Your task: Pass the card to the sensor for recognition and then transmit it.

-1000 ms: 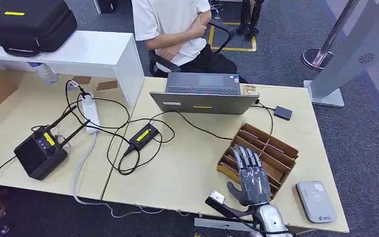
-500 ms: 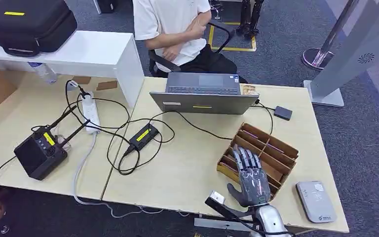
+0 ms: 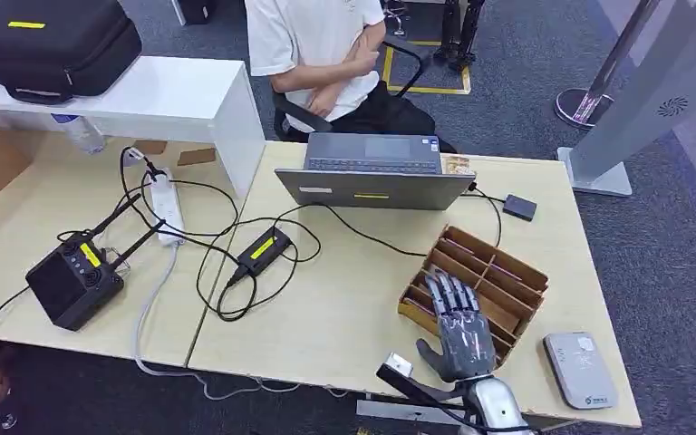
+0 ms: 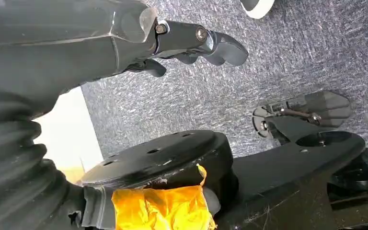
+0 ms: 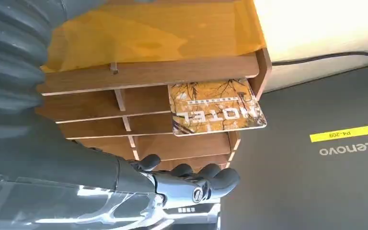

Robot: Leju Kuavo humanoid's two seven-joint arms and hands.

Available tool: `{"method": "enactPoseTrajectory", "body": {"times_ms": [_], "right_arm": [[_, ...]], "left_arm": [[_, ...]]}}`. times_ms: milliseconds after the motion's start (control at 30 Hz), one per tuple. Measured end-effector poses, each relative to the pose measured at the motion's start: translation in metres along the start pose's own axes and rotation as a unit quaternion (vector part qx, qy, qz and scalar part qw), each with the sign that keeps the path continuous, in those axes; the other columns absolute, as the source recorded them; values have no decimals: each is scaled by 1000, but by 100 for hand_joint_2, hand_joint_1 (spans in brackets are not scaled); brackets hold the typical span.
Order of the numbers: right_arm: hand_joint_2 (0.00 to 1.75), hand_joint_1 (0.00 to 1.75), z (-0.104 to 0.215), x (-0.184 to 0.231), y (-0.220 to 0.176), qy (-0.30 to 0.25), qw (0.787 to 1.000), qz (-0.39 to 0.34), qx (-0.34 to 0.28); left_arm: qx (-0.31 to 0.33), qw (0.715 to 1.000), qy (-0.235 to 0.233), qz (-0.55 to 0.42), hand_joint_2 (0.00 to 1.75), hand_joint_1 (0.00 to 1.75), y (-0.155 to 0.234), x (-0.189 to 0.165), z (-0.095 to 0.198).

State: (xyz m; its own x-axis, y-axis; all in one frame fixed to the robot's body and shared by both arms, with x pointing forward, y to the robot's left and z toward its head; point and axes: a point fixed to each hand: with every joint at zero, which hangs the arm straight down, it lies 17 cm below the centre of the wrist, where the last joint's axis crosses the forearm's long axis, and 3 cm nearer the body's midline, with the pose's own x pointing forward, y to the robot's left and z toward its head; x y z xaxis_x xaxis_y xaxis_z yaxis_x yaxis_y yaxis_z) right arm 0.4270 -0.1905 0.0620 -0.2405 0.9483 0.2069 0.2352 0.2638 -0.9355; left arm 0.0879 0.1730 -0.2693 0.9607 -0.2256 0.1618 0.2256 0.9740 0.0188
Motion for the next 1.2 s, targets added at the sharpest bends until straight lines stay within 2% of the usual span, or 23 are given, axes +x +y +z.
{"method": "enactPoseTrajectory", "body": {"times_ms": [1067, 1200], "right_arm": [[175, 175, -11, 2, -8, -6, 1000, -6, -15], [175, 175, -10, 1, -8, -5, 1000, -6, -14]], "left_arm": [[2, 1000, -6, -9, 175, 0, 1, 2, 0], [19, 1000, -11, -13, 175, 0, 7, 3, -1]]}}
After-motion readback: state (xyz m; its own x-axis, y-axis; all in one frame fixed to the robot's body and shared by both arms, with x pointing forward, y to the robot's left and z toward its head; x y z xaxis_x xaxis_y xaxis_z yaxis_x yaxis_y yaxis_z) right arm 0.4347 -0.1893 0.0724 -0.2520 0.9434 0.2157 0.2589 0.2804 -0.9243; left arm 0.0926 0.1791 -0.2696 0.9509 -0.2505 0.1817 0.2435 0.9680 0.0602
